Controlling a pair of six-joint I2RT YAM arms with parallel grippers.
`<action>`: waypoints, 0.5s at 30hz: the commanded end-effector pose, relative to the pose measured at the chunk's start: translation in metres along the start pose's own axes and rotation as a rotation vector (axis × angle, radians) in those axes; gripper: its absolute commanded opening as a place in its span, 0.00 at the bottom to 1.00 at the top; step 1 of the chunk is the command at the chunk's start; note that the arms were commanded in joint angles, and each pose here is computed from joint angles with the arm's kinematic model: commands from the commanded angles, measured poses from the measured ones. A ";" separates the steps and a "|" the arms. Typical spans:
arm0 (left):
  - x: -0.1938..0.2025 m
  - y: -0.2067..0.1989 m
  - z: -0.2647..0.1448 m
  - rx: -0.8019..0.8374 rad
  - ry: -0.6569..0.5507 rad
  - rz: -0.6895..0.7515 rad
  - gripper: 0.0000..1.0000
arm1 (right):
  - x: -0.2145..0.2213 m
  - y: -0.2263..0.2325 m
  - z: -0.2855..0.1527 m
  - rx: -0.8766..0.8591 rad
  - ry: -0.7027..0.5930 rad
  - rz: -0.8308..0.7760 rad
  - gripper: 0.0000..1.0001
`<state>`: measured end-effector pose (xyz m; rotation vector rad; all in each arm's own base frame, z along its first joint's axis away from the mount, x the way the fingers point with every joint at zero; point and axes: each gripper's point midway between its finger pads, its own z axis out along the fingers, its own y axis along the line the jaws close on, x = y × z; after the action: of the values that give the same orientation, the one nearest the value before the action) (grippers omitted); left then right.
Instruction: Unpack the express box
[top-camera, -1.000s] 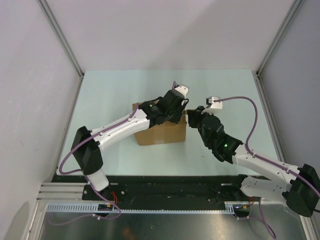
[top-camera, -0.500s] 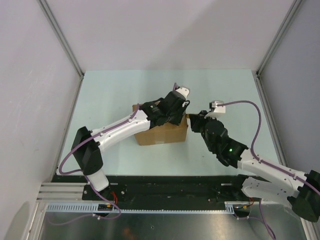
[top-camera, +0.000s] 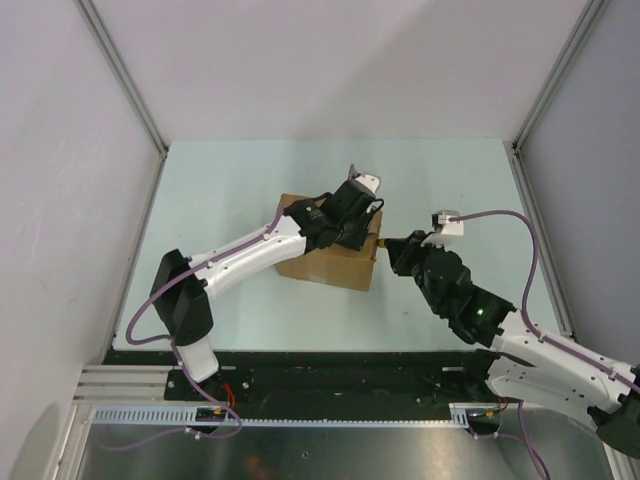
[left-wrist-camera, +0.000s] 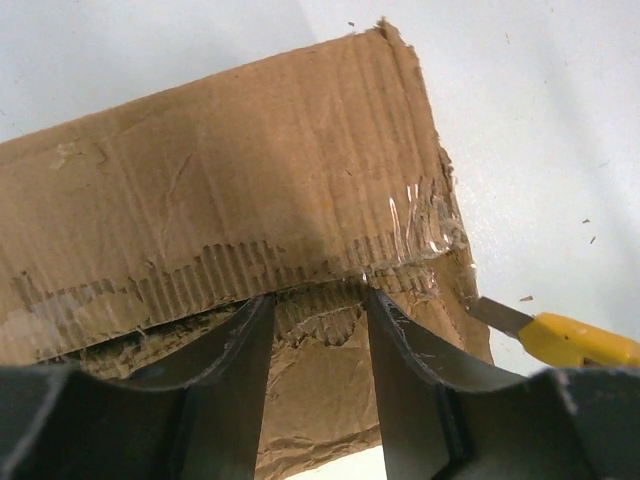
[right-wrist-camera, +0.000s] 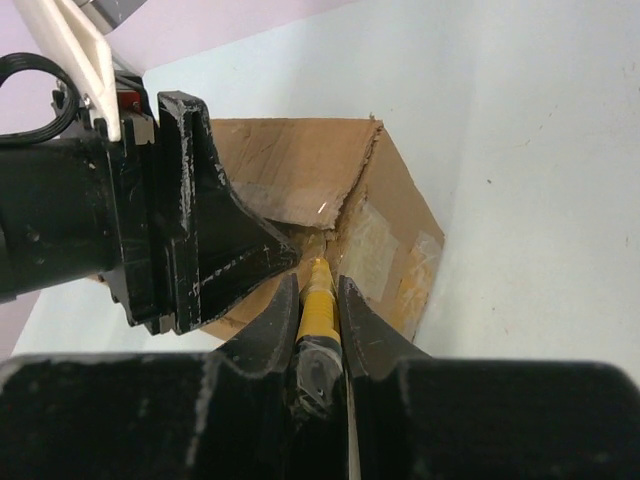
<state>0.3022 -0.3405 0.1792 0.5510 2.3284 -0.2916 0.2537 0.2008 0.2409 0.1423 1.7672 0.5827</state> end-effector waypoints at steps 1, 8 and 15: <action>0.003 0.014 0.009 -0.063 0.037 -0.021 0.47 | 0.015 0.010 -0.017 -0.080 0.087 0.035 0.00; -0.021 0.002 -0.013 0.015 -0.021 -0.035 0.50 | -0.022 0.000 -0.026 -0.042 -0.044 0.053 0.00; -0.055 -0.007 -0.055 0.098 -0.123 -0.060 0.55 | -0.061 -0.004 -0.011 0.031 -0.142 0.046 0.00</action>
<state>0.3053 -0.3432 0.1960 0.5367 2.3295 -0.3335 0.2441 0.1823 0.2540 0.1690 1.7398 0.5996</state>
